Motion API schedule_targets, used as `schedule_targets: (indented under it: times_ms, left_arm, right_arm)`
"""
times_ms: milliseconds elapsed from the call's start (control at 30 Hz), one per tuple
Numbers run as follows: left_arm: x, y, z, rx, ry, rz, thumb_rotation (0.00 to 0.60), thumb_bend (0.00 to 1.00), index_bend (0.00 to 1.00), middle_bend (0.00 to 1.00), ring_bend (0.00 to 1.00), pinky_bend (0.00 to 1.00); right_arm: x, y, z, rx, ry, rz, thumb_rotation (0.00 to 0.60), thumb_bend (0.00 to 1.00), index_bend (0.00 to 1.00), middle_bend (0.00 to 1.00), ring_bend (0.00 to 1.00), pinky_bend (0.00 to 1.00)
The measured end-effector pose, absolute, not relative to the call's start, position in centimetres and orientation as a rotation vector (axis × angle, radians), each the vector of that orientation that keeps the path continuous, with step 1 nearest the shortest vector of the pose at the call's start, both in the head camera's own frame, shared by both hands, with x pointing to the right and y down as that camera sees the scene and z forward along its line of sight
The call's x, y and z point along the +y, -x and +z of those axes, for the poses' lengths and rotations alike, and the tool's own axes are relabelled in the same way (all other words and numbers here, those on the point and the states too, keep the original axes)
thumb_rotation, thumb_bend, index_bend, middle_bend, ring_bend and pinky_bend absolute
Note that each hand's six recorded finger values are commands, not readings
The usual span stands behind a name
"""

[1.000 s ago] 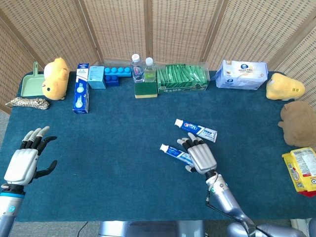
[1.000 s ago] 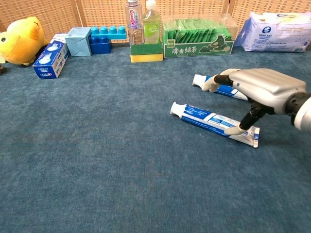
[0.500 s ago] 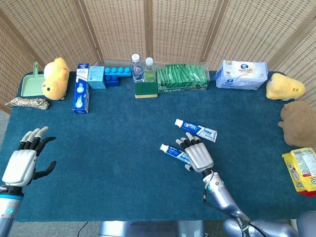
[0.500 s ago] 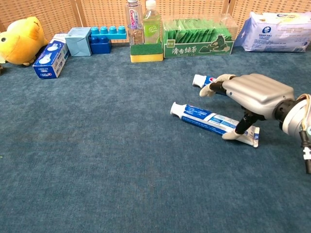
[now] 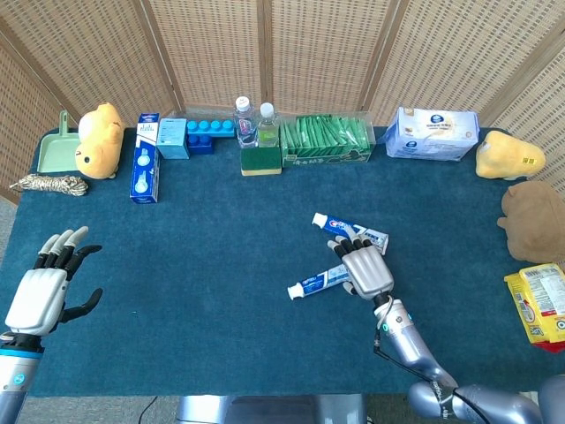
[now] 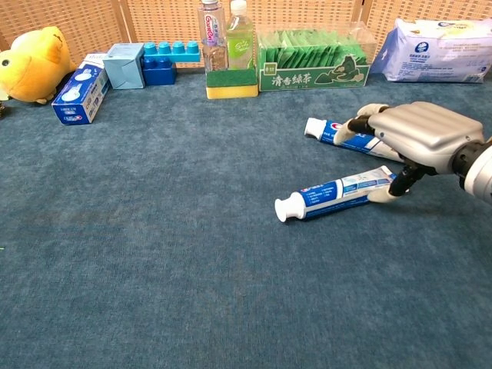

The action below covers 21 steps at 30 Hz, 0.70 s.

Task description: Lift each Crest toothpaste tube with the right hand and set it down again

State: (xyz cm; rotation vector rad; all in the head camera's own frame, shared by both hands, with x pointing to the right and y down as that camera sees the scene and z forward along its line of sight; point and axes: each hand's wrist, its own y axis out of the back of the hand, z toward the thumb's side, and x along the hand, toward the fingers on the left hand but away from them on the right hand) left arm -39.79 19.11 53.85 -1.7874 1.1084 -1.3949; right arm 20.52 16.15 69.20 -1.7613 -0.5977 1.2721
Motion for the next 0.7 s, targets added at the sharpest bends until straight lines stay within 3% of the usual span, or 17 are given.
schedule_targets:
  times_ms: [467,700]
  left_arm:
    - [19.3,40.3,54.1,1.118,1.790,-1.402,0.600,0.30,0.19,0.06,0.01,0.03]
    - [19.4,40.8,54.4,1.129,1.793,-1.411,0.600,0.30,0.19,0.06,0.01,0.03]
  right_arm:
    - [16.7,-17.7,69.1,-0.472,1.834,1.271,0.600,0.29,0.26,0.24,0.11,0.23]
    - [16.4,-16.6,69.2,-0.432,1.847,1.295,0.600,0.27,0.37,0.26,0.15,0.24]
